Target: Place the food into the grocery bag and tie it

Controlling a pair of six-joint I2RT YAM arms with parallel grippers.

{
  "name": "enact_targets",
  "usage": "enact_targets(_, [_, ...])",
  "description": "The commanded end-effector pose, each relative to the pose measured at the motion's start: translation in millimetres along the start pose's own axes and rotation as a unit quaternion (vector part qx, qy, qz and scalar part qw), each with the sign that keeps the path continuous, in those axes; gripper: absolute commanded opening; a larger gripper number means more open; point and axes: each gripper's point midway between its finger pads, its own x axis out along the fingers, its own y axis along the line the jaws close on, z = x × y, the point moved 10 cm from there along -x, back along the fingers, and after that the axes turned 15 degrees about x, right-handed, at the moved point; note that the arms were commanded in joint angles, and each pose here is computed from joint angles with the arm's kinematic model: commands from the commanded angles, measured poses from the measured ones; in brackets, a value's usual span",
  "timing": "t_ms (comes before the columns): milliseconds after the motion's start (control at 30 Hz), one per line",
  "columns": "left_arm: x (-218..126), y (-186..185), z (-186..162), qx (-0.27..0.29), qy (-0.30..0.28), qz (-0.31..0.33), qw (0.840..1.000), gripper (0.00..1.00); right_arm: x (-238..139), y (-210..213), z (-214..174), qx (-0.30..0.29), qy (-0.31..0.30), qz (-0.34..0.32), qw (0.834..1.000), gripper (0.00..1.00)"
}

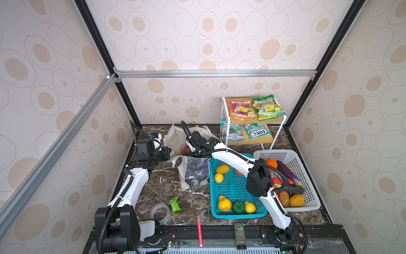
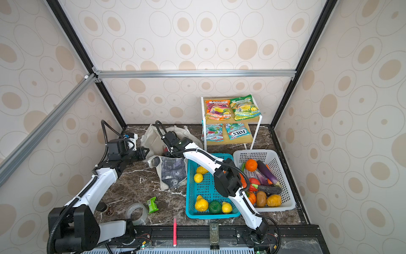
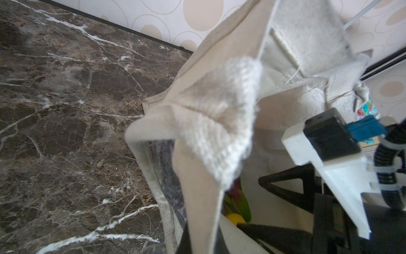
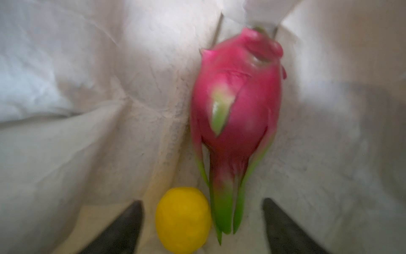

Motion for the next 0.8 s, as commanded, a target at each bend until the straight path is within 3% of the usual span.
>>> enact_targets(0, [-1.6,-2.2,0.3,0.007,-0.004,-0.003,1.0,0.0,-46.9,9.5,10.0,-0.026,-0.037,-0.011,0.999,1.0])
enact_targets(133, [-1.3,-2.0,0.0,0.006,-0.002,-0.002,1.0,0.0,-107.2,27.0,24.1,-0.048,-0.141,-0.066,0.987,1.0])
enact_targets(267, [-1.3,-1.7,-0.1,0.006,-0.001,0.002,1.0,0.0,-174.6,41.0,26.8,-0.042,-0.274,-0.144,0.95,1.0])
enact_targets(367, [-1.7,-1.5,0.6,0.005,-0.002,0.001,1.0,0.0,-220.4,42.6,22.6,-0.028,-0.339,-0.172,0.925,1.0])
enact_targets(567, [-3.4,-1.9,0.8,0.006,-0.003,0.003,1.0,0.0,-289.4,16.6,-1.7,-0.026,-0.352,-0.156,0.923,1.0])
enact_targets(767, [-4.2,-2.1,2.1,0.004,-0.005,0.0,1.0,0.0,-301.4,-24.6,-52.9,-0.023,-0.377,-0.078,0.923,1.0])
